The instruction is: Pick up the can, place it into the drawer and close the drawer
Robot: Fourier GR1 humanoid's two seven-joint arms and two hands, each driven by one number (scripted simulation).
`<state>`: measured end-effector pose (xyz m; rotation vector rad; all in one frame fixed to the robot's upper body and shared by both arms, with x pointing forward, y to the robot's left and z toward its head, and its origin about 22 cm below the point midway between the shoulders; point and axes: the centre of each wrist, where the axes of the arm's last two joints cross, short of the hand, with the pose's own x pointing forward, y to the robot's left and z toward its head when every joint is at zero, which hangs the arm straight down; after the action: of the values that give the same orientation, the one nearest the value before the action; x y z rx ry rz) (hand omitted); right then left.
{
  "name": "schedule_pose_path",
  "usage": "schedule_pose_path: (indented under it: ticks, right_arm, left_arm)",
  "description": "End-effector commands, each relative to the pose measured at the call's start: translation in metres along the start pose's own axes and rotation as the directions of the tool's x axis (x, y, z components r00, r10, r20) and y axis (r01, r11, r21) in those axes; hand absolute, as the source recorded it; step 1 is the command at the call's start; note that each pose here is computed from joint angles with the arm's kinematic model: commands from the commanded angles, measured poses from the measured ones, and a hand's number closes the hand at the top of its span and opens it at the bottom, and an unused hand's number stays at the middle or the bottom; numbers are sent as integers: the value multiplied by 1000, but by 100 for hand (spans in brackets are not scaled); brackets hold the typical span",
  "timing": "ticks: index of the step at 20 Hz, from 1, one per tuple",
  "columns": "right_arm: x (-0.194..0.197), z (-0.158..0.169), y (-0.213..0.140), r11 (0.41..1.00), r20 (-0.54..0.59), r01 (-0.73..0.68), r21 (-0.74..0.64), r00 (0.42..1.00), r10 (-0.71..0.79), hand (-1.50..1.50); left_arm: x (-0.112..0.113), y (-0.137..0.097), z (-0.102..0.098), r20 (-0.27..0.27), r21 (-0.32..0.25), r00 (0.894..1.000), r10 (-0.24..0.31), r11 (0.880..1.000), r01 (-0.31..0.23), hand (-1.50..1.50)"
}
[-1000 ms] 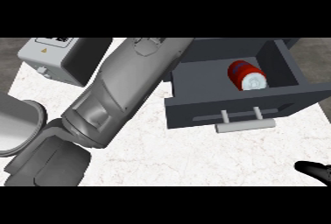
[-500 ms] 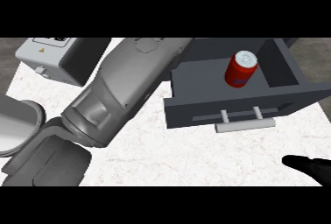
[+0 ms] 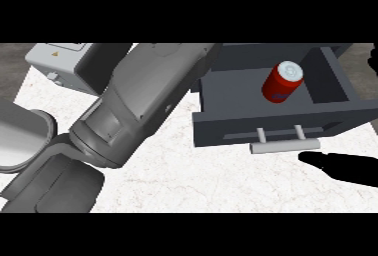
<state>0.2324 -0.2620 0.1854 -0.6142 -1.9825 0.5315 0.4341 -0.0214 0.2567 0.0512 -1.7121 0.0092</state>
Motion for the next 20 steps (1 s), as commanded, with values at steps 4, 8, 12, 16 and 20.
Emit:
schedule_pose_path:
  ticks: [4,8,12,16,20]
  right_arm:
    - [-32,-26,35,972,17,-223,78,975,222,-150]
    - [-33,-39,74,946,27,-297,128,955,296,-150]
    - [-54,-48,98,910,48,-388,145,922,385,-150]
    - [-72,-64,120,890,60,-425,162,905,422,-150]
    - [-94,-86,133,870,45,-473,137,881,472,-150]
  left_arm:
    - [-2,9,-6,30,-7,999,-11,1000,11,-150]
    - [4,8,-7,15,-20,1000,-25,999,25,-150]
    - [-4,3,-2,18,1,1000,-23,1000,23,-150]
    - [-1,16,-9,12,-14,1000,18,1000,-18,-150]
    - [-7,21,-10,18,4,1000,-16,1000,16,-150]
